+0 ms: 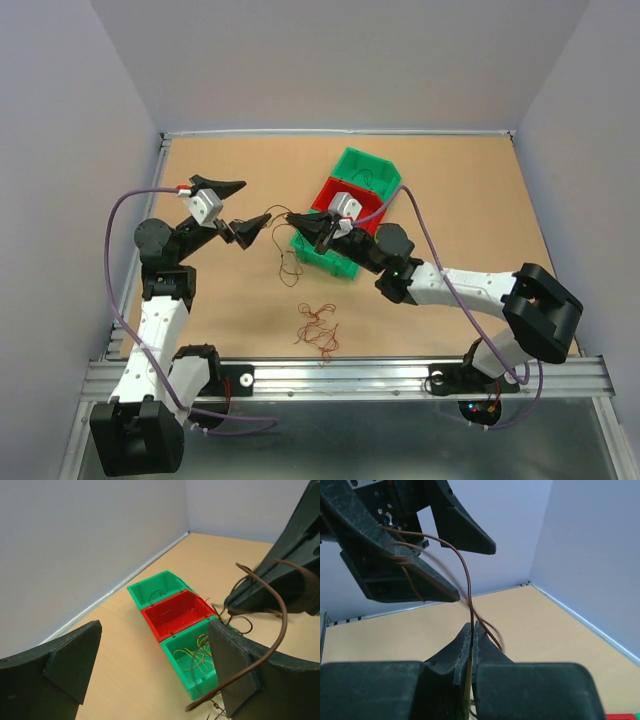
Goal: Untangle the cables
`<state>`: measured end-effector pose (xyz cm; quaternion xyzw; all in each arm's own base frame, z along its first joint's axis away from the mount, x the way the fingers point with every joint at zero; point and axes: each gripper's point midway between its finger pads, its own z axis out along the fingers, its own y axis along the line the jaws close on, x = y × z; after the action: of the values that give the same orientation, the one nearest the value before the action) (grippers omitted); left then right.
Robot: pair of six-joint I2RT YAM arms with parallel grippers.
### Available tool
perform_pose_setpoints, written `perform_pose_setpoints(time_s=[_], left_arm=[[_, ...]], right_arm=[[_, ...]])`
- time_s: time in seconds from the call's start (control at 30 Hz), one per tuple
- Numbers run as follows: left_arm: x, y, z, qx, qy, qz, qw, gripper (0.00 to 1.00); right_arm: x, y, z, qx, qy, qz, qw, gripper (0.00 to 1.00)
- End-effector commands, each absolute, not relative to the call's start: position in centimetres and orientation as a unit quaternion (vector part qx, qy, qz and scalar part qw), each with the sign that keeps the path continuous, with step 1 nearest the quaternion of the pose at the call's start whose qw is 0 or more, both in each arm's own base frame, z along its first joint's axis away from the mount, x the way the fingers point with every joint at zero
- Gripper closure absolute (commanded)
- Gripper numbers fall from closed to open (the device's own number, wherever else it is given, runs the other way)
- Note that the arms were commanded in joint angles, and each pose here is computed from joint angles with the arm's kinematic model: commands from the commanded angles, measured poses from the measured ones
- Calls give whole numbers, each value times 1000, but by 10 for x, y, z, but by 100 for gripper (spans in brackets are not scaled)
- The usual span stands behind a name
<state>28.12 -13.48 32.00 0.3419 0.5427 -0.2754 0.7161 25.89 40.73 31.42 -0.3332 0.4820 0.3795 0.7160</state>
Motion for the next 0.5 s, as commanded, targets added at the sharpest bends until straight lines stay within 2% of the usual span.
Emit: perform_pose_setpoints(time_s=[0.0, 0.2, 0.33, 0.47], left_arm=[[269, -143, 331, 400, 502, -265, 719, 1], [254, -157, 313, 458, 482, -297, 685, 1], [268, -150, 313, 436, 497, -277, 697, 1], [286, -139, 319, 390, 520, -247, 719, 7]], right_arm=[[262, 394, 329, -295, 476, 375, 739, 99], [260, 396, 331, -298, 479, 382, 733, 99], [257, 396, 334, -299, 476, 389, 730, 99], [252, 393, 338, -297, 472, 399, 728, 99]])
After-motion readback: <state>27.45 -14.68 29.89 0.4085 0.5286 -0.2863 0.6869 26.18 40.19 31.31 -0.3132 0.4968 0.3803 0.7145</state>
